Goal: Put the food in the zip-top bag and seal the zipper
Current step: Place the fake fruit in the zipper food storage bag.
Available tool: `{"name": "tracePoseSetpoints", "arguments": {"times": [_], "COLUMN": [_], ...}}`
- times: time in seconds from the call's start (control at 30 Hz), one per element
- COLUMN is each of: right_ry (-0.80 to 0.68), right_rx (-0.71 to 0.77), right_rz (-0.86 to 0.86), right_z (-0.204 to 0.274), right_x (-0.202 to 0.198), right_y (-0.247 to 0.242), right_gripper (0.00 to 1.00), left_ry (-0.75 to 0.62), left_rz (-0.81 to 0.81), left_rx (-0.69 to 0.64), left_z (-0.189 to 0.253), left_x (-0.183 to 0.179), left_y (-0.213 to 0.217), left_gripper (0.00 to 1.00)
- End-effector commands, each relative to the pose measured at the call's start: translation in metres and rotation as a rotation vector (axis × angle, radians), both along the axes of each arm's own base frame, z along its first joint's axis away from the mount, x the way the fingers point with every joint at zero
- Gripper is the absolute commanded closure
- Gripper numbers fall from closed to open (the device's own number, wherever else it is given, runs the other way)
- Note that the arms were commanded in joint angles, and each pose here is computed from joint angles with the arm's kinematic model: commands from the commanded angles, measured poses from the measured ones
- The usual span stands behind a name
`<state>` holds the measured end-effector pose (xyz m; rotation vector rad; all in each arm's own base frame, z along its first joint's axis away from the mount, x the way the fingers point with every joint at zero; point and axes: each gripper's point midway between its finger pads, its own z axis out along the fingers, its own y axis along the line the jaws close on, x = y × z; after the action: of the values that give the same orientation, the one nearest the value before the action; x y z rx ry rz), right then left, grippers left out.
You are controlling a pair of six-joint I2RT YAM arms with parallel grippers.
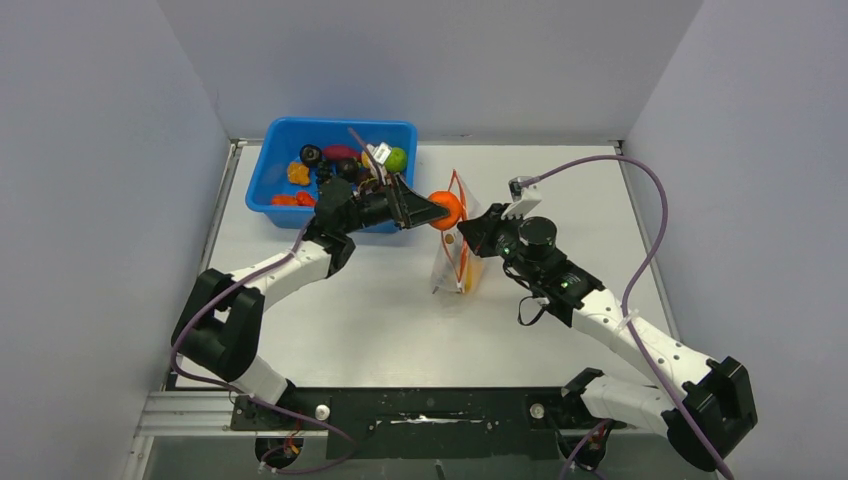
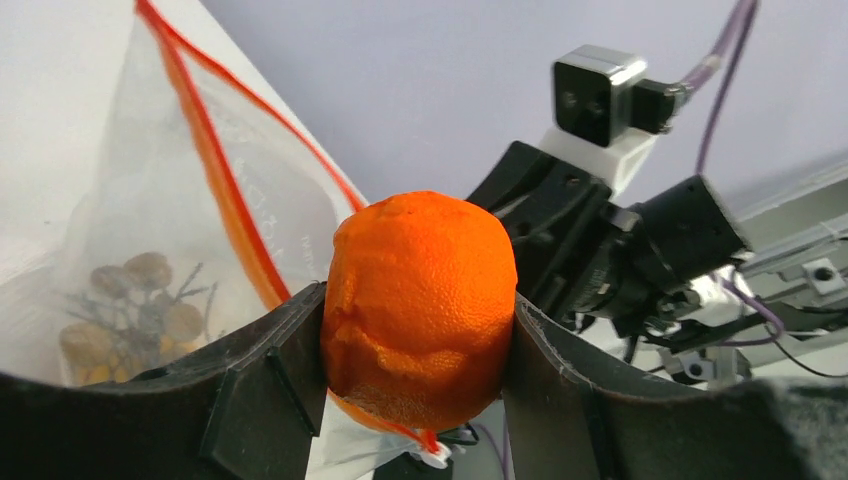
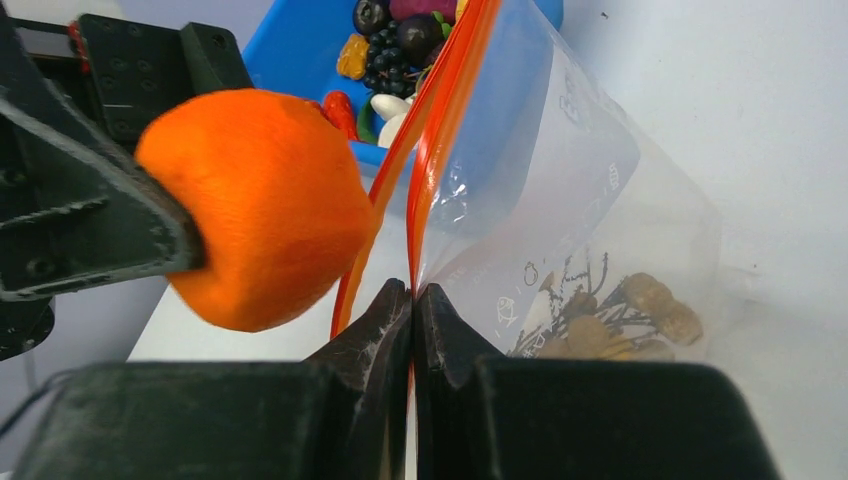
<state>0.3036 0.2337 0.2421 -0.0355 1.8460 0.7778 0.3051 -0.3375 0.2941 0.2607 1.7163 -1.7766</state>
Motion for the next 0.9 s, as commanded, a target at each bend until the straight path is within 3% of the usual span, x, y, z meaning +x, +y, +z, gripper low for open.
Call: {"name": "tracePoseSetpoints", "arguments": {"times": [0.0, 0.23, 0.53, 0.7, 0.87], "right_ry": [-0.123, -0.163, -0.190, -0.170, -0.145], "right_rx": [0.097, 0.089, 0.118, 0.105, 0.114], "right_rz": [0.029, 0.045, 0.101, 0.095, 0.121], "right_z": [0.050, 0.058, 0.065, 0.056, 0.053], "right_x": [-0.003, -0.006, -0.010, -0.007, -0.008], "right_y": [0.006, 0.005, 0.014, 0.015, 0.021], "right_gripper": [1.00, 1.00, 1.00, 1.00, 1.00], "left_ry": [-0.047, -0.026, -0.076, -0.073, -0.037], "left_rz": [0.068, 0.210, 0.312, 0.313, 0.200], "left_rx": [0.092, 0.345, 0.528, 0.507, 0.335], "left_z": [-0.014, -0.053, -0.059, -0.047, -0.016], "left_x": [0.012, 0.027, 0.036, 0.031, -0.001], "left_y": [-0.006, -0.001, 0.006, 0.005, -0.011], "left_gripper": [0.74, 0.75, 0.75, 0.75, 0.70]}}
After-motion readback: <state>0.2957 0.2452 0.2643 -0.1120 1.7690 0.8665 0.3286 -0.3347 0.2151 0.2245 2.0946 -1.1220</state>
